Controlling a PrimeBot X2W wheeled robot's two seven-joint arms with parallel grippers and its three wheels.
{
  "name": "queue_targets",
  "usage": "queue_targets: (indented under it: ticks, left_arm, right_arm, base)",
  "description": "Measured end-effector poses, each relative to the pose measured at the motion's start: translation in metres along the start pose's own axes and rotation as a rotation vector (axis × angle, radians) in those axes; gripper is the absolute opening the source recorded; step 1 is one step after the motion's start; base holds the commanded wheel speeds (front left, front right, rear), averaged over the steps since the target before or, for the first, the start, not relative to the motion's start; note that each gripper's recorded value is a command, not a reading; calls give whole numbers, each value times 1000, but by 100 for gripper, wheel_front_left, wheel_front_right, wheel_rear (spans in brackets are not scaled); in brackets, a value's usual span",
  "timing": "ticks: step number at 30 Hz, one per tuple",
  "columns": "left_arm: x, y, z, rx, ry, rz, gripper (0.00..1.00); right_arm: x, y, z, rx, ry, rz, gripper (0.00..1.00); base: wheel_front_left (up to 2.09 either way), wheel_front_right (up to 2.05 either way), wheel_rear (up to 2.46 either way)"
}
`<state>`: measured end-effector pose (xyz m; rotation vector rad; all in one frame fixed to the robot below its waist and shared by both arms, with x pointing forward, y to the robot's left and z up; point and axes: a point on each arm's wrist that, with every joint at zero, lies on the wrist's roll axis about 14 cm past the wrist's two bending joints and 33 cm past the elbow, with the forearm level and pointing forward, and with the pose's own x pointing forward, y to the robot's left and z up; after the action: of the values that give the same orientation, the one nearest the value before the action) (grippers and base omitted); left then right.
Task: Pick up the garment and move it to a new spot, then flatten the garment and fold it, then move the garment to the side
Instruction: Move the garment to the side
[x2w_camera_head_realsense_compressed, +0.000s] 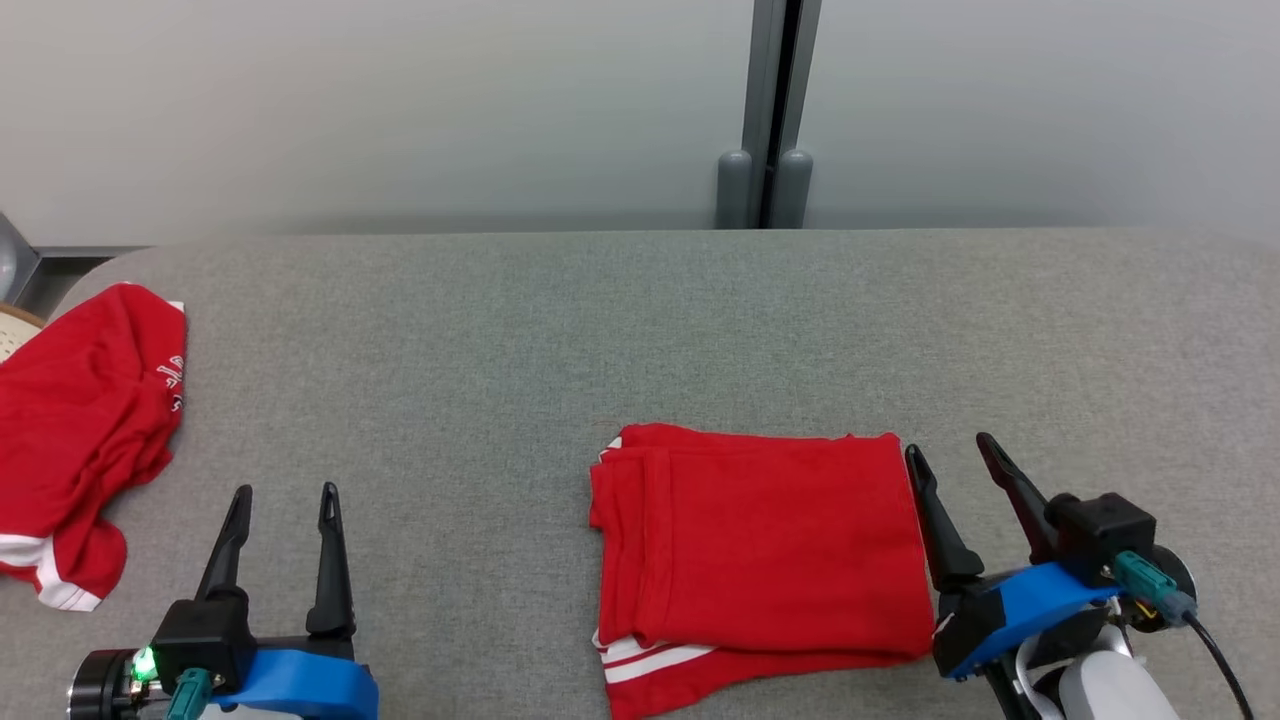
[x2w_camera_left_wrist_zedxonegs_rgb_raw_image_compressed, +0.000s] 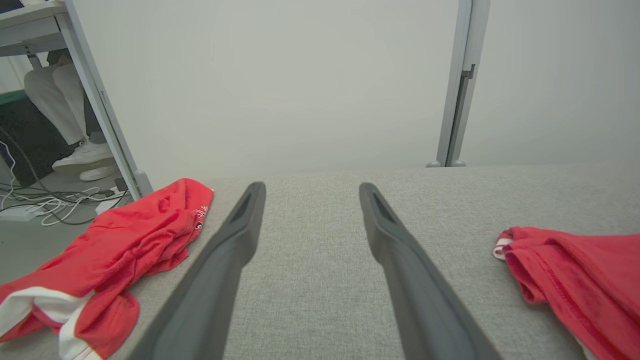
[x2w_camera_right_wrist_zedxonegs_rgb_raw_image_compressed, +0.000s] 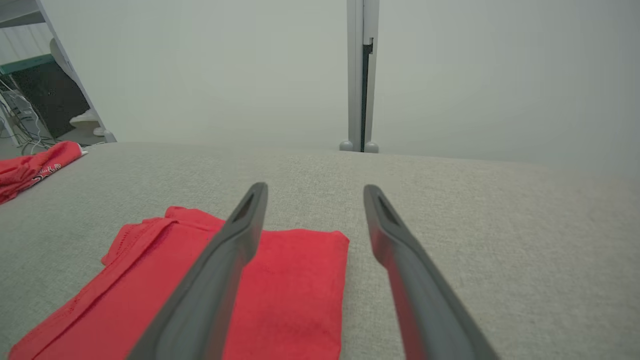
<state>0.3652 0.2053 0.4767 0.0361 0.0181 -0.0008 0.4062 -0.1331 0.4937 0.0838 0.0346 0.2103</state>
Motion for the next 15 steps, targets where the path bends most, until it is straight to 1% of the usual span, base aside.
queue_targets:
  ticks: [6,11,15]
  left_arm:
    - [5,3,-5,-4,16,13,100]
    - [7,6,-12,-4,35,25,100]
    - [10,7,-13,-5,40,27,100]
  right_arm:
    - [12,0,-45,15,146,5,100]
    - [8,-2,-81,35,249,-4,100]
    - [3,-2,-103,56,307,-11,100]
  base:
    - [0,0,0]
    - [0,0,0]
    - [0,0,0]
